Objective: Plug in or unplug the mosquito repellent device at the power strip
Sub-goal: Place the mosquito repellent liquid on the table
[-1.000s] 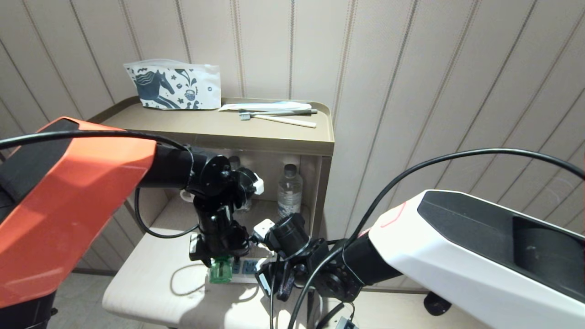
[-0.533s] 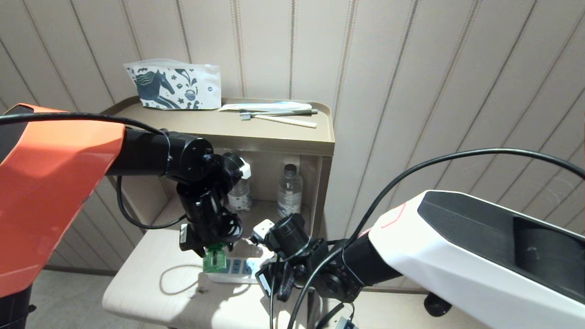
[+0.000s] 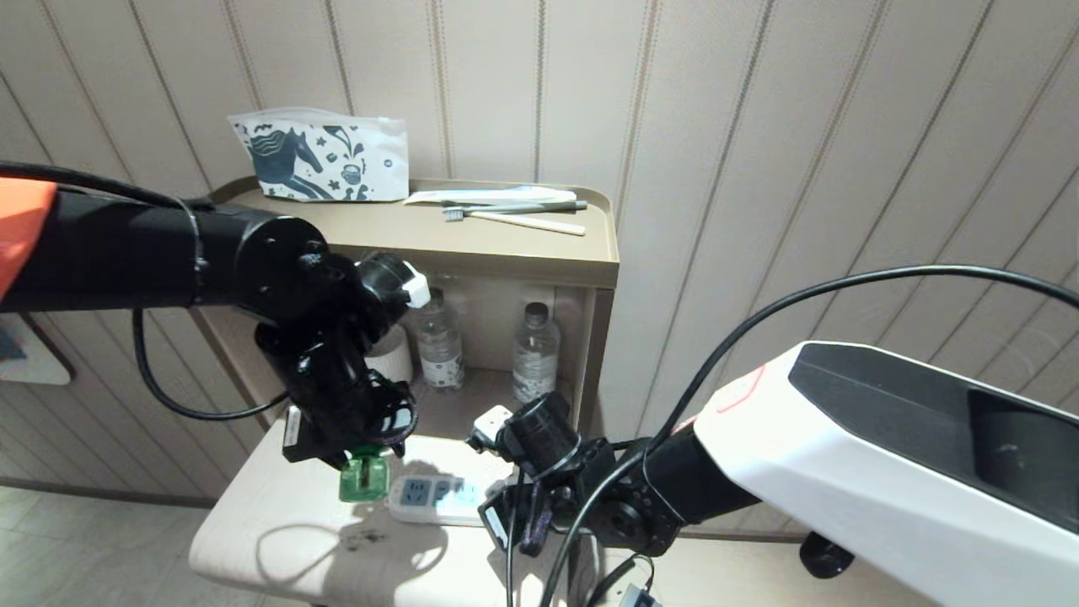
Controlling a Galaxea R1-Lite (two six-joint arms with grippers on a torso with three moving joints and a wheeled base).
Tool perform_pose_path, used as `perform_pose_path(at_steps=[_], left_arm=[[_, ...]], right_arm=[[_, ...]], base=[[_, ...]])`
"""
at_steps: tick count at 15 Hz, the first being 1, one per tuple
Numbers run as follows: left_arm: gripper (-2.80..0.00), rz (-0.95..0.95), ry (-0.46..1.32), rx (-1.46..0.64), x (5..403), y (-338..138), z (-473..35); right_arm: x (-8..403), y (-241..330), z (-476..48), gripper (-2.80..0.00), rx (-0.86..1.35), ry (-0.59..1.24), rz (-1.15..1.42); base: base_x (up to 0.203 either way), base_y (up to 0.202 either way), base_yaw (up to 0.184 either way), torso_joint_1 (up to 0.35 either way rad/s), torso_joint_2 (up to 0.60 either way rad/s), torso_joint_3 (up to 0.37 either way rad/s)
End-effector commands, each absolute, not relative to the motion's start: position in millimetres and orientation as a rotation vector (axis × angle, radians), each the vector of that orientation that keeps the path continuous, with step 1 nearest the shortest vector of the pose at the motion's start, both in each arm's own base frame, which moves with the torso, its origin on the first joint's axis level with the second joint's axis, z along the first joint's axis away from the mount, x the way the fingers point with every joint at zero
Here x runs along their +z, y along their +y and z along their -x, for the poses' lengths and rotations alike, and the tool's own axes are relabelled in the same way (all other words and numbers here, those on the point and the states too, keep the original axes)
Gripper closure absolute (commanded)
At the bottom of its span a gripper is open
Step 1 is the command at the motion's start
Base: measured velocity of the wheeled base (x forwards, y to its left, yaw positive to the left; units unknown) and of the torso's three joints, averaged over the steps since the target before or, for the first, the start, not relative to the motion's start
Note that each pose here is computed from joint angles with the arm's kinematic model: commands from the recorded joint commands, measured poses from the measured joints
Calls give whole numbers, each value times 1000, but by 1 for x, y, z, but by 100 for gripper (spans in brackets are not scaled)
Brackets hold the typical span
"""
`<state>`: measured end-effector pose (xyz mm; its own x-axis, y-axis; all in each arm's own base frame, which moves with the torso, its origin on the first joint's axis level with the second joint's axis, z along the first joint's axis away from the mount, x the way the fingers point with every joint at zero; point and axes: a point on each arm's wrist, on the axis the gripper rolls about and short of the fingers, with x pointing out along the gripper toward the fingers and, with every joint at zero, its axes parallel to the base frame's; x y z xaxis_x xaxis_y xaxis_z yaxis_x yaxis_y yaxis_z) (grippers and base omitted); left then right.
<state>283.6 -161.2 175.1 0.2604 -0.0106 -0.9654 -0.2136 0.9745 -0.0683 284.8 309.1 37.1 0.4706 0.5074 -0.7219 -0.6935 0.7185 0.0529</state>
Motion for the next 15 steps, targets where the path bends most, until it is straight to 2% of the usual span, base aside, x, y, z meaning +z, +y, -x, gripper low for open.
perform_pose_path(at_steps=[1, 4, 8, 15], left_arm=[[0, 242, 1221, 98, 213, -140, -247], [0, 223, 1223, 87, 217, -122, -215], [0, 213, 1190, 45, 224, -90, -161], [0, 242, 1121, 24, 233, -76, -141]], right_arm=[[56, 307, -282, 0, 754, 741, 245], [61, 304, -278, 0, 760, 735, 250], [100, 286, -255, 0, 790, 669, 249], [146, 273, -246, 0, 793, 557, 201]], base=[[0, 0, 0, 0, 0, 0], [0, 0, 0, 0, 0, 0], [0, 0, 0, 0, 0, 0], [0, 0, 0, 0, 0, 0]])
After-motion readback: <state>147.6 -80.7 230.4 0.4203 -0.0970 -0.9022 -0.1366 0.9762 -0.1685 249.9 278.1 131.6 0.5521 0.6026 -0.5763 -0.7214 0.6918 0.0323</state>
